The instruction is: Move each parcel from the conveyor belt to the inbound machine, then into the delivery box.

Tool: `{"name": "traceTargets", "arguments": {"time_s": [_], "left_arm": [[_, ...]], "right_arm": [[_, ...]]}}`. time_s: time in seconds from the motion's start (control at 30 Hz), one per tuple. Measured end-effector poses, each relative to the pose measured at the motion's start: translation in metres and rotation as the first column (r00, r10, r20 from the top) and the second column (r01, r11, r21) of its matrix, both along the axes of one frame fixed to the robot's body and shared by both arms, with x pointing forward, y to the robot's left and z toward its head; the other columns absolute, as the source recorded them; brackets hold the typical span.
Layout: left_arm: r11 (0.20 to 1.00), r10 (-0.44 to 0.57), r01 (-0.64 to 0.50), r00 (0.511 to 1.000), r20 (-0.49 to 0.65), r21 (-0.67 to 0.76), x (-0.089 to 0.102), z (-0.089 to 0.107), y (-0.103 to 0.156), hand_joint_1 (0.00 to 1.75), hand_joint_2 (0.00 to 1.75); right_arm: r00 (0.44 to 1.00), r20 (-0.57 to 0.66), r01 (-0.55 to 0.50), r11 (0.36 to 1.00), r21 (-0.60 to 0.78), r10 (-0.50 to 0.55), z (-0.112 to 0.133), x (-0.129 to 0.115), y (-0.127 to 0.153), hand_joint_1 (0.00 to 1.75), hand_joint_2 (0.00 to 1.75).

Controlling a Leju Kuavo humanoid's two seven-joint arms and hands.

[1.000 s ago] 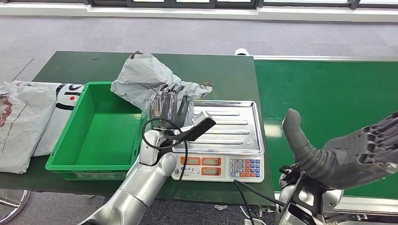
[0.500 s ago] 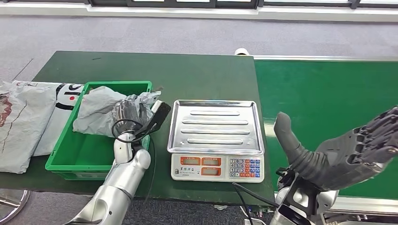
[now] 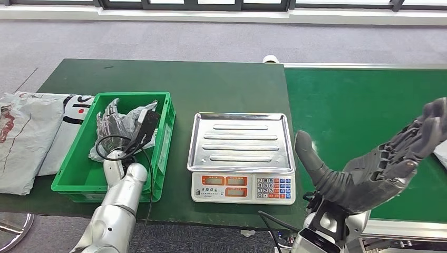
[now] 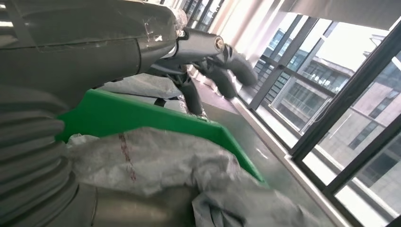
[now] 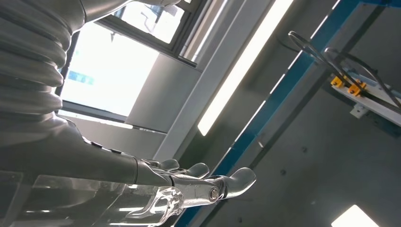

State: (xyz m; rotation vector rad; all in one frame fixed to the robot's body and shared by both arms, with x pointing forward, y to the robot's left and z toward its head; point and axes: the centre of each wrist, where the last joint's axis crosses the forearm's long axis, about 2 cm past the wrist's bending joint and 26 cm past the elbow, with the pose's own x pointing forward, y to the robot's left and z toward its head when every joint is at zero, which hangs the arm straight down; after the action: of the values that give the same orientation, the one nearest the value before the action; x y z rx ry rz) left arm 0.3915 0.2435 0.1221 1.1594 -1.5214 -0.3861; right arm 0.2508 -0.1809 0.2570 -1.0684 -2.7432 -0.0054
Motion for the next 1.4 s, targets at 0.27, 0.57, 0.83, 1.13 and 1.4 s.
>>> {"name": "traceTargets", "arguments": {"time_s": [0.27, 0.57, 0.83, 1.13, 1.4], "left_arm": [[0.999, -0.044, 0.046, 0.993, 0.109, -0.024, -0.002, 0.001, 0.007, 0.0, 0.0], [0.882, 0.19, 0.048, 0.874, 0.447, -0.469, -0.028, -0.005, 0.008, 0.0, 1.75], [0.599, -0.107, 0.598, 0.718, 0.688, -0.533, -0.058, 0.027, -0.037, 0.0, 1.75], [0.37, -0.31, 0.85, 0.493, 0.813, -0.374, -0.096, 0.06, -0.071, 0.0, 1.75], [0.198, -0.423, 0.942, 0.33, 0.844, -0.269, -0.112, 0.081, -0.109, 0.0, 1.75]], "right_arm": [[1.0, -0.007, 0.001, 1.0, -0.008, -0.001, -0.002, 0.0, 0.001, 0.0, 1.75], [0.991, -0.081, 0.101, 0.995, -0.02, -0.102, -0.02, 0.004, -0.024, 0.0, 1.75], [0.923, -0.269, 0.272, 0.961, -0.049, -0.275, -0.069, 0.007, -0.072, 0.0, 1.75], [0.866, -0.487, 0.236, 0.951, 0.2, -0.113, -0.128, 0.008, -0.069, 0.0, 1.75], [0.815, -0.459, -0.244, 0.928, 0.283, 0.354, -0.126, -0.001, 0.028, 0.0, 1.75]]}}
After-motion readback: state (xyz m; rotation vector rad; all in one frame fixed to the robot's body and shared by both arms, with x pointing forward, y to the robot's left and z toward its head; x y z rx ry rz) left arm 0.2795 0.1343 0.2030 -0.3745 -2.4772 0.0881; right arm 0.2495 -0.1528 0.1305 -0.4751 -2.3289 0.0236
